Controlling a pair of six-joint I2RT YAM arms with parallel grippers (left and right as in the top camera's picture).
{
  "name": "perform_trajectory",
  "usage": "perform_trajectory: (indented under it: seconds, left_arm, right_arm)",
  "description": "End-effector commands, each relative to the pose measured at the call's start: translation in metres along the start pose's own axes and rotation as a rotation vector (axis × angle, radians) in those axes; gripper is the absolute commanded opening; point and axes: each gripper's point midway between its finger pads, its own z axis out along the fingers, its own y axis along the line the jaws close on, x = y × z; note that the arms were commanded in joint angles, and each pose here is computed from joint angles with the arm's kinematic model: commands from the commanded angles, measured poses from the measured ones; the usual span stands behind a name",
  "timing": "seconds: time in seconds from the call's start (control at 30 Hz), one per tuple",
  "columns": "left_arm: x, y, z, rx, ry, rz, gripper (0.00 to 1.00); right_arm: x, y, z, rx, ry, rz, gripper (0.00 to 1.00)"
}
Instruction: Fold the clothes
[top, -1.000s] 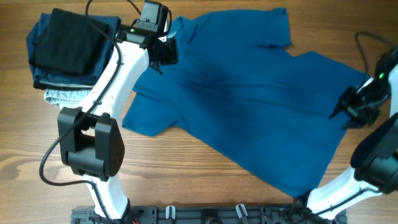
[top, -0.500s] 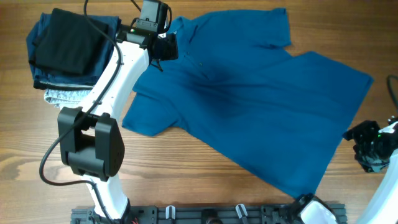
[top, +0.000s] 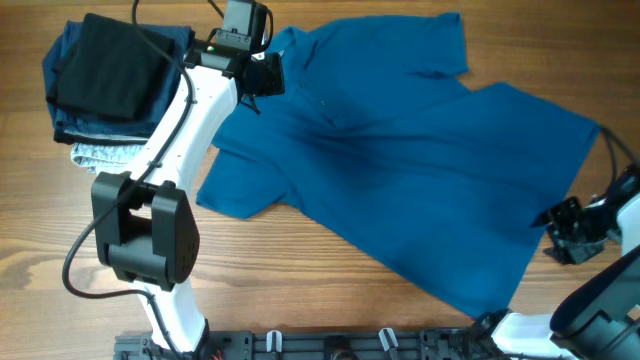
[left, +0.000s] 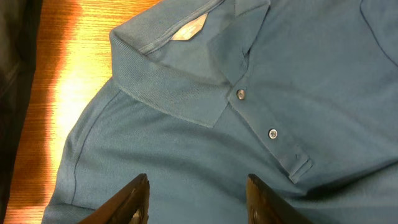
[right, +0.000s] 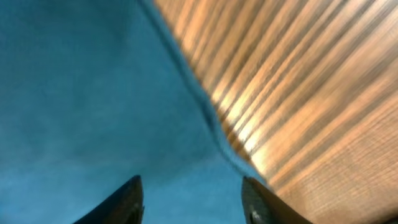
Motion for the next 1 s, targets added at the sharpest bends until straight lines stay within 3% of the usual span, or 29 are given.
perform_trajectory:
  seconds: [0.0, 0.17, 0.2, 0.27, 0.33, 0.5, 0.6, 0.97]
  left_arm:
    - [-0.01, 0.004, -0.013, -0.005, -0.04, -0.012, 0.5]
    - [-0.011, 0.005, -0.013, -0.008, -0.041, -0.015, 0.51]
    - [-0.01, 0.006, -0.013, -0.008, -0.04, -0.015, 0.51]
    - [-0.011, 0.007, -0.013, -0.01, -0.041, -0.019, 0.51]
    - [-0.012, 0.009, -0.013, -0.012, -0.041, -0.023, 0.51]
    - [-0.012, 0.011, -0.013, -0.016, -0.041, -0.025, 0.51]
    - [-0.012, 0.011, -0.013, -0.016, -0.042, -0.025, 0.51]
    - [-0.013, 0.01, -0.013, -0.012, -0.046, -0.024, 0.52]
  right_arm:
    - [0.011, -0.024, 0.03, 0.083, 0.002, 0.004, 0.55]
    - [0.008, -0.028, 0.045, 0.08, -0.045, -0.007, 0.55]
    - [0.005, -0.027, 0.045, 0.075, -0.055, -0.013, 0.5]
    - [0.002, -0.025, 0.045, 0.069, -0.07, -0.015, 0.29]
    - [-0.002, -0.024, 0.045, 0.062, -0.087, -0.017, 0.19]
    - [-0.005, -0.023, 0.045, 0.058, -0.097, -0.02, 0.2]
    - [-0.012, -0.02, 0.043, 0.05, -0.124, -0.035, 0.04]
    - [-0.088, 0.014, 0.001, -0.018, -0.351, -0.109, 0.04]
